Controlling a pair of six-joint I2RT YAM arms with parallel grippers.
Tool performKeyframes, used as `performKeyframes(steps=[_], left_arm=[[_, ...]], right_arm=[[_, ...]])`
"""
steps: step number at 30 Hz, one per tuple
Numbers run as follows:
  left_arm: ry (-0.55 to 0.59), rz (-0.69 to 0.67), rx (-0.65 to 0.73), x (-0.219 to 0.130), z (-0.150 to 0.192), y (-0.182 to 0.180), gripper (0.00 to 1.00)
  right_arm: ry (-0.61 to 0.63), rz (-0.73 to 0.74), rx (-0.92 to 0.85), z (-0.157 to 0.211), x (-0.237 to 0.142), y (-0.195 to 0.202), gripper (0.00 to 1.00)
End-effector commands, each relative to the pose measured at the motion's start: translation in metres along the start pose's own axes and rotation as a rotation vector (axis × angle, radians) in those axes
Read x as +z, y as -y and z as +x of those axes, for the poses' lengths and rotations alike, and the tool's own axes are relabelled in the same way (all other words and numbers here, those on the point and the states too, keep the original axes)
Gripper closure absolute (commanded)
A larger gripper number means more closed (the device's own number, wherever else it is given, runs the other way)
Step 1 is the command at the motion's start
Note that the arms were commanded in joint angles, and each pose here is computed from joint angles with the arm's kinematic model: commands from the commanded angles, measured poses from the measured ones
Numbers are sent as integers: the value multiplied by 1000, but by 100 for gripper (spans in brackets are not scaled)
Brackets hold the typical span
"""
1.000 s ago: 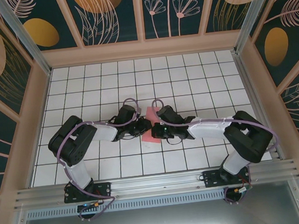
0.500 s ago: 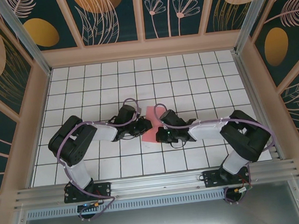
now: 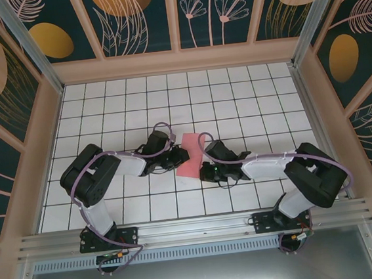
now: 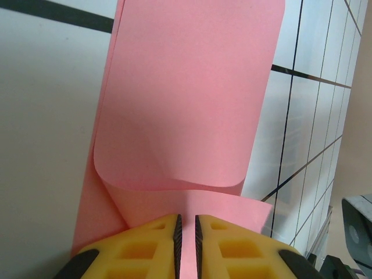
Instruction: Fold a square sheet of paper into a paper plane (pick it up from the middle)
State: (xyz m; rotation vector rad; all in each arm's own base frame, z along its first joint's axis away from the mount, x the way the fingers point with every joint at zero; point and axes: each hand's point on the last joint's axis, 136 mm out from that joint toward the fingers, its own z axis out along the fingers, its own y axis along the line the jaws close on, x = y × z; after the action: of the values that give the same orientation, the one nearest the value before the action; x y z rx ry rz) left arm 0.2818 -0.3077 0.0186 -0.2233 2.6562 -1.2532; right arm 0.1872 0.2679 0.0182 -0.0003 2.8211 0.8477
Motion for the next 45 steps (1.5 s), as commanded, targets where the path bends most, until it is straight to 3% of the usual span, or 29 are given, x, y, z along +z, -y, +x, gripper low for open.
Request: performKeyframes(steps=[1,7,11,18,25,31,40,45], left_arm=[[-20,-105,-19,4,11,-33,82],[-19,-105,-15,3,11,-32,82],[-18,-103,-14,3,11,-32,82],[-18,-99,-15,3,10,-30,82],[-15,-105,-17,3,10,-32,83],[-12,-109,-24,4,11,-34,83],[-10,-103,-25,4,10,-33,83],[-12,-94,-14,3,9,-30,83]], right_arm=[[30,-6,6,-6,-14,-5,92],[97,-152,7,-33,-24,-53,93],[51,-193,48,-38,-8,-68,94],[-19,-116,116,-27,21,-46,94],[-70,-41,182,3,25,1,92],[-99,-39,218,22,20,17,92],[-67,-85,249,25,6,17,90],[56,-205,180,-5,-22,-21,90]])
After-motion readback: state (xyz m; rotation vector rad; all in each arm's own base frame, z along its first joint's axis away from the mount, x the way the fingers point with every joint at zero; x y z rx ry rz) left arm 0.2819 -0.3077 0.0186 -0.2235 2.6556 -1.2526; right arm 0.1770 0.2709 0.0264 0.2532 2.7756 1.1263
